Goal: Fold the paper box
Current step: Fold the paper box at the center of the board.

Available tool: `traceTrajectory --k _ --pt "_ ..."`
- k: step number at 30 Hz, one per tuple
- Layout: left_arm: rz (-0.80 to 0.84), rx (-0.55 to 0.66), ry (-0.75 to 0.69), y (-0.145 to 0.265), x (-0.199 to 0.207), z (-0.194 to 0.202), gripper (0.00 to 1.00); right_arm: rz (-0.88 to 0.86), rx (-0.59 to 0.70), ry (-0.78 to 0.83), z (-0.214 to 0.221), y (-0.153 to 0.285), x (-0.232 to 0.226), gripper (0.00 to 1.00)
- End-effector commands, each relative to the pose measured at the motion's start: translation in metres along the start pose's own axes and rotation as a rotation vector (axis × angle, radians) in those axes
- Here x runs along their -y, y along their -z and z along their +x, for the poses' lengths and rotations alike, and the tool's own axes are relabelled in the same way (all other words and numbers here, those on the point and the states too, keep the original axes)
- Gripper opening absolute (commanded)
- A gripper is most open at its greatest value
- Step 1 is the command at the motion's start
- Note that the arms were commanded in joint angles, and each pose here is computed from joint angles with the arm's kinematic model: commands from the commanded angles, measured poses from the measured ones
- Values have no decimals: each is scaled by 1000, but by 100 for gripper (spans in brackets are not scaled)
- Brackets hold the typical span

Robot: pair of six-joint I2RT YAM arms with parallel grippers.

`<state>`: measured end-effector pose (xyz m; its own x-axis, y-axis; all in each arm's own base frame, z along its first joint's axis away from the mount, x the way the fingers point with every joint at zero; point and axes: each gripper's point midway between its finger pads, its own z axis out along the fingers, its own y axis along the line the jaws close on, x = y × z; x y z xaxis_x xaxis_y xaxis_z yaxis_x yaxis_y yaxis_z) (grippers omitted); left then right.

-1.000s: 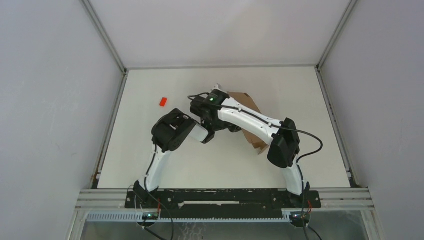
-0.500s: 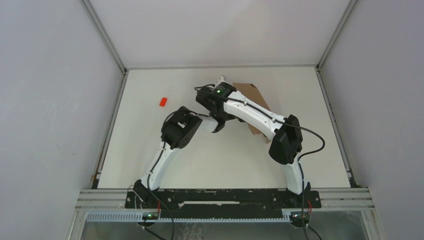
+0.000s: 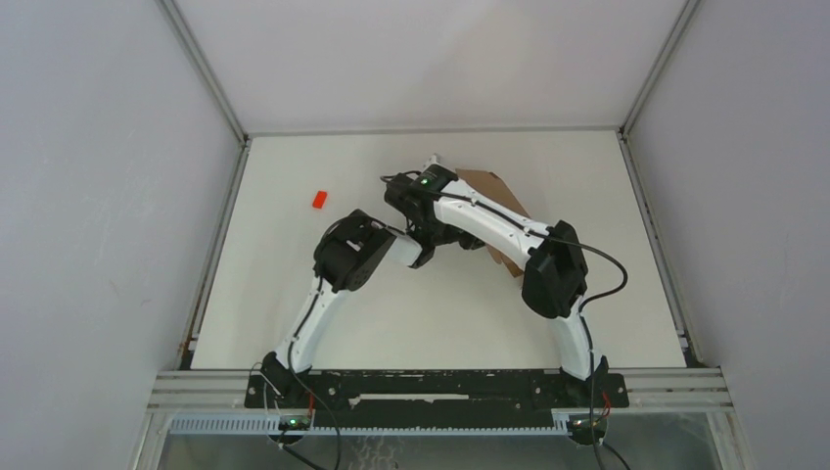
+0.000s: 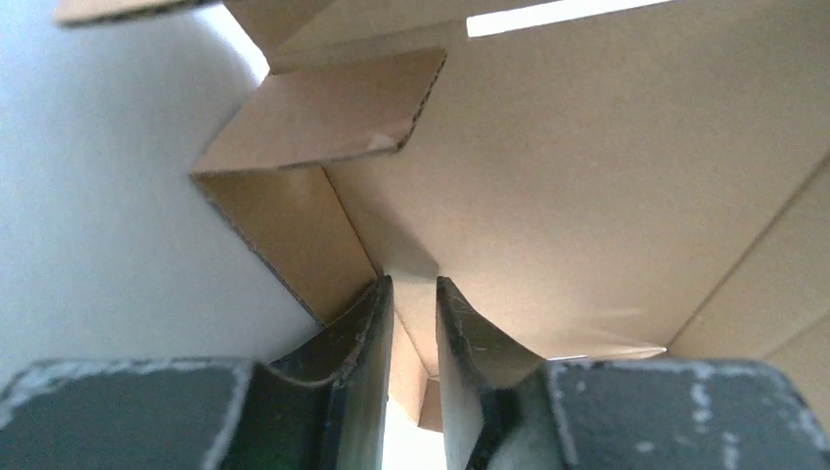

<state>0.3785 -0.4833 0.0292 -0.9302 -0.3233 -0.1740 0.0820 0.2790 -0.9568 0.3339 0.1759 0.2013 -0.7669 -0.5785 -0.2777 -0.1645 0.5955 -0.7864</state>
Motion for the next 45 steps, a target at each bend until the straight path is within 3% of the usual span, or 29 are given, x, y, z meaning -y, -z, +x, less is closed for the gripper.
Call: traceTrajectory --k 1,7,20,32,37,45 --pt "46 20 -41 20 16 -5 30 36 12 -9 -7 -1 3 0" --pt "63 37 -48 38 20 -12 45 92 9 3 -7 -1 10 0" --pt "70 86 -66 84 33 -16 42 138 41 14 -8 6 23 0" --pt "155 179 -31 128 40 -76 34 158 72 41 -10 13 19 0" --pt "128 181 -69 129 50 -108 40 163 81 50 -10 15 15 0" --pt "98 116 -71 106 53 -139 40 171 110 77 -12 25 1 0"
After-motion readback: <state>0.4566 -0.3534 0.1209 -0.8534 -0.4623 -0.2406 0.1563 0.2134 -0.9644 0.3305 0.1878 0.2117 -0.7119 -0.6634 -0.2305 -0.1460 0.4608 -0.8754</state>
